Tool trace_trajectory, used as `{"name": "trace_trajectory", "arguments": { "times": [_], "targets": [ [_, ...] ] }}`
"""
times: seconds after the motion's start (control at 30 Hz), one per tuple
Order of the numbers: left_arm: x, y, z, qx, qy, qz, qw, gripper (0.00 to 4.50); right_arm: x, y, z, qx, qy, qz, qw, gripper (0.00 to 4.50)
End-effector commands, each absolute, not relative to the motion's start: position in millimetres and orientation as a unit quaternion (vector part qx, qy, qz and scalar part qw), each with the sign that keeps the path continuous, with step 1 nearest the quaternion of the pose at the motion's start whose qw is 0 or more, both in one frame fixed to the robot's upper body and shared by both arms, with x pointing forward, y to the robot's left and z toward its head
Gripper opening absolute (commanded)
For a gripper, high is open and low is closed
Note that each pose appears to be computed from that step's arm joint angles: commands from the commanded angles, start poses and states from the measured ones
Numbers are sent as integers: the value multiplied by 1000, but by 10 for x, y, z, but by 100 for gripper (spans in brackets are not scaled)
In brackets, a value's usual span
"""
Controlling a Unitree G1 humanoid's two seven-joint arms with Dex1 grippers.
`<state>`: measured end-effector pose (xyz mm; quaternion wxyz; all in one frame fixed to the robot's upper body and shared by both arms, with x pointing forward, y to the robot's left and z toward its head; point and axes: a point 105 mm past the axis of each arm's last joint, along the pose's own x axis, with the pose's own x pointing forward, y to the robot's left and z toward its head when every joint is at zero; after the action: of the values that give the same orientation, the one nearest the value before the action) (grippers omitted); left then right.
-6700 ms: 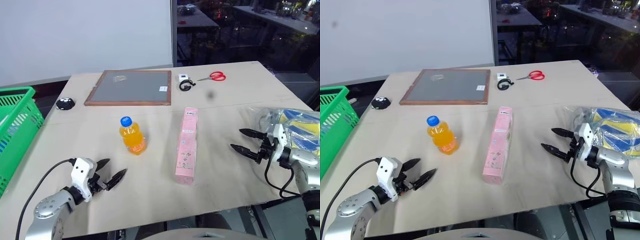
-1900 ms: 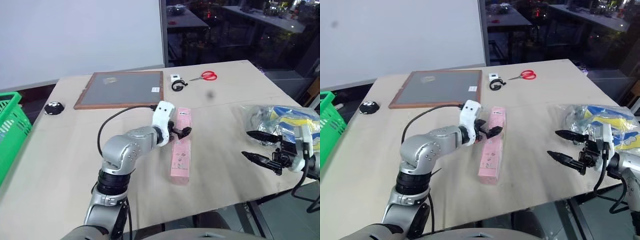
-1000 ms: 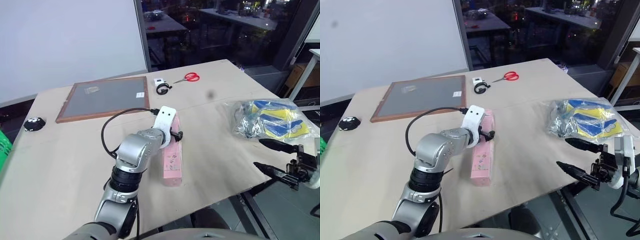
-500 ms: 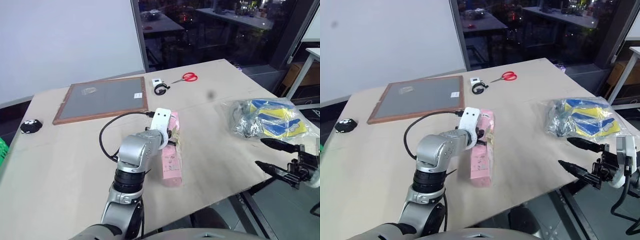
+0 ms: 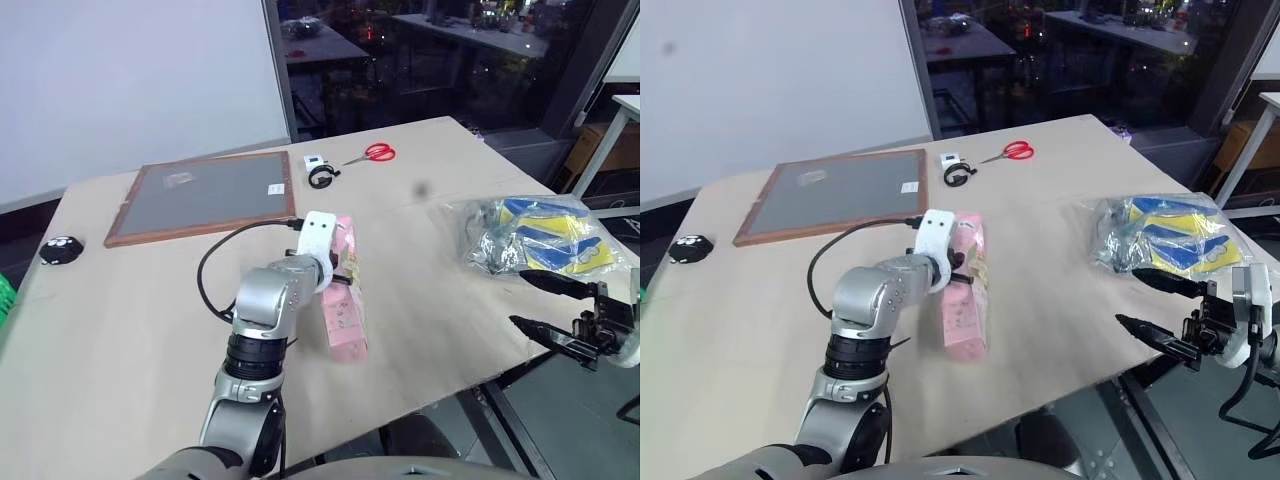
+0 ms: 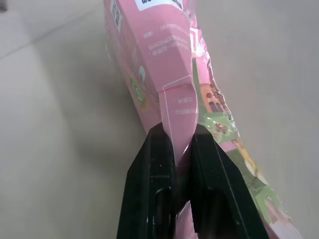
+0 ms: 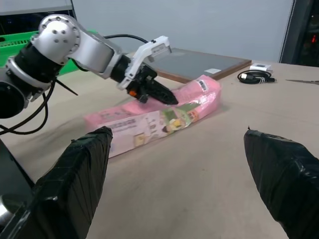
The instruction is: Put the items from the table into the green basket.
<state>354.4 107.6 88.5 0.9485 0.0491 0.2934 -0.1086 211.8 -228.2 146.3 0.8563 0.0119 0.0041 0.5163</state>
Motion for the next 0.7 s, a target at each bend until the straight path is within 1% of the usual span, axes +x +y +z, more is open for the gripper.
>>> {"name": "trace_trajectory", "arguments": {
  "times": [0.03, 0.13, 0.23, 0.27, 0.37, 0.43, 0.53, 0.6, 0.7],
  "targets": [
    [3817, 1573, 1327, 133, 193, -64, 970, 2, 2177, -2173, 1605, 8, -19, 539, 842, 450],
    [3919, 1958, 1522, 203, 152, -53, 966, 2, 2241, -2089, 1654, 11, -27, 555, 831, 450],
    [3989, 2457, 1749, 240, 120, 5, 963, 2, 2316, -2007, 1707, 11, -36, 573, 819, 450],
    [3999, 2543, 1813, 240, 110, 16, 965, 2, 2329, -1996, 1715, 10, -36, 576, 817, 450],
    [3968, 3000, 2242, 255, 49, 97, 961, 2, 2400, -1909, 1801, 11, -50, 595, 802, 450],
    [3905, 3246, 2489, 280, 18, 144, 949, 2, 2443, -1839, 1872, 13, -62, 609, 791, 450],
    [3744, 3598, 2821, 326, -15, 208, 922, 2, 2498, -1705, 1991, 18, -81, 633, 769, 450],
    [3621, 3805, 2998, 354, -27, 243, 903, 2, 2527, -1628, 2038, 19, -87, 648, 756, 450],
    [3408, 4107, 3239, 416, -27, 287, 862, 2, 2576, -1521, 2087, 27, -93, 669, 737, 450]
  ]
}}
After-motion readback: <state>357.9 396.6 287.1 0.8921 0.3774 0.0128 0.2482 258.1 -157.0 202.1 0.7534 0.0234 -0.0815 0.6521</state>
